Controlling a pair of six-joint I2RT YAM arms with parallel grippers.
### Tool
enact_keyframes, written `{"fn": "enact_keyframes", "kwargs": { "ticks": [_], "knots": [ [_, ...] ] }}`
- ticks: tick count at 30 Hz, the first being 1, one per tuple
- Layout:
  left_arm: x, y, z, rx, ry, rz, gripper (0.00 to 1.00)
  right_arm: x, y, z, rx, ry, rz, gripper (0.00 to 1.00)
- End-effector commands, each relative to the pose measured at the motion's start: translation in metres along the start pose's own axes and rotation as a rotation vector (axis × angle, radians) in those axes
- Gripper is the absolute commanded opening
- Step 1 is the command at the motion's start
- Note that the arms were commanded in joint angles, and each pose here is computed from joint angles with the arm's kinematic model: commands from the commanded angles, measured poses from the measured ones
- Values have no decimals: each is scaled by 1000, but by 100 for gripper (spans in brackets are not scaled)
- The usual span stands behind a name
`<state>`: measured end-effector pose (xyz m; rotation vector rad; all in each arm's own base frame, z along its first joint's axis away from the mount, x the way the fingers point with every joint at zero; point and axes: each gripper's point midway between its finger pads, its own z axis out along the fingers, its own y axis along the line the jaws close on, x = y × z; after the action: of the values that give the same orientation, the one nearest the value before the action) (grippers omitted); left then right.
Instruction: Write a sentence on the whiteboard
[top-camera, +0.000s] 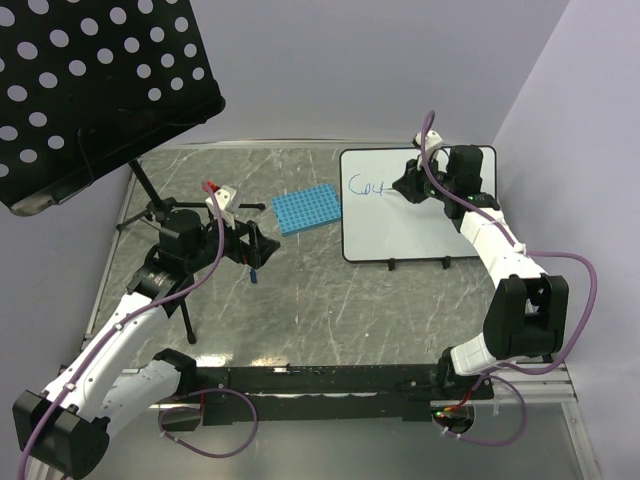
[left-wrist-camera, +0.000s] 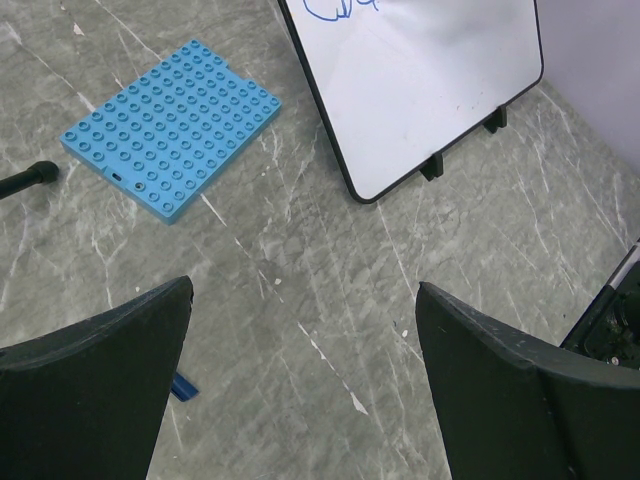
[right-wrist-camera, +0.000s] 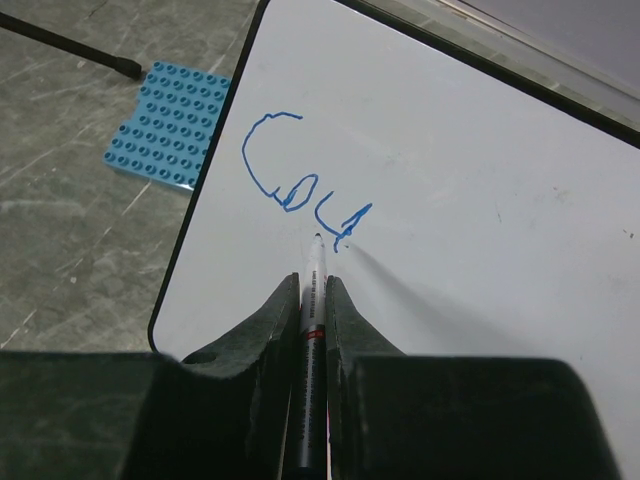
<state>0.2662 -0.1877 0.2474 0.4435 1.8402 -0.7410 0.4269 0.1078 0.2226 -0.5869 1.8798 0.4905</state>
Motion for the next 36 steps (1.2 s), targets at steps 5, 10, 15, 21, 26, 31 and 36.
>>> {"fn": "enact_keyframes", "kwargs": {
  "ticks": [5,10,15,21,26,31,36],
  "knots": [
    [-10,-4,-4,17,-34,15,97,-29,2,-14,7,-88,-60,0],
    [-10,-4,-4,17,-34,15,97,-27,2,-13,6,-84,-59,0],
    [-10,-4,-4,17,-34,15,97,-27,2,-13,4,-85,-61,0],
    [-10,-4,-4,17,-36,15,97,-27,2,-13,3,-84,-62,0],
    [-10,-4,-4,17,-36,17,97,-27,1,-14,8,-85,-72,0],
    [-10,-4,-4,17,-36,18,97,-27,1,-15,6,-82,-101,0],
    [-10,-4,-3,15,-35,16,97,-34,-1,-16,3,-77,-148,0]
  ]
}}
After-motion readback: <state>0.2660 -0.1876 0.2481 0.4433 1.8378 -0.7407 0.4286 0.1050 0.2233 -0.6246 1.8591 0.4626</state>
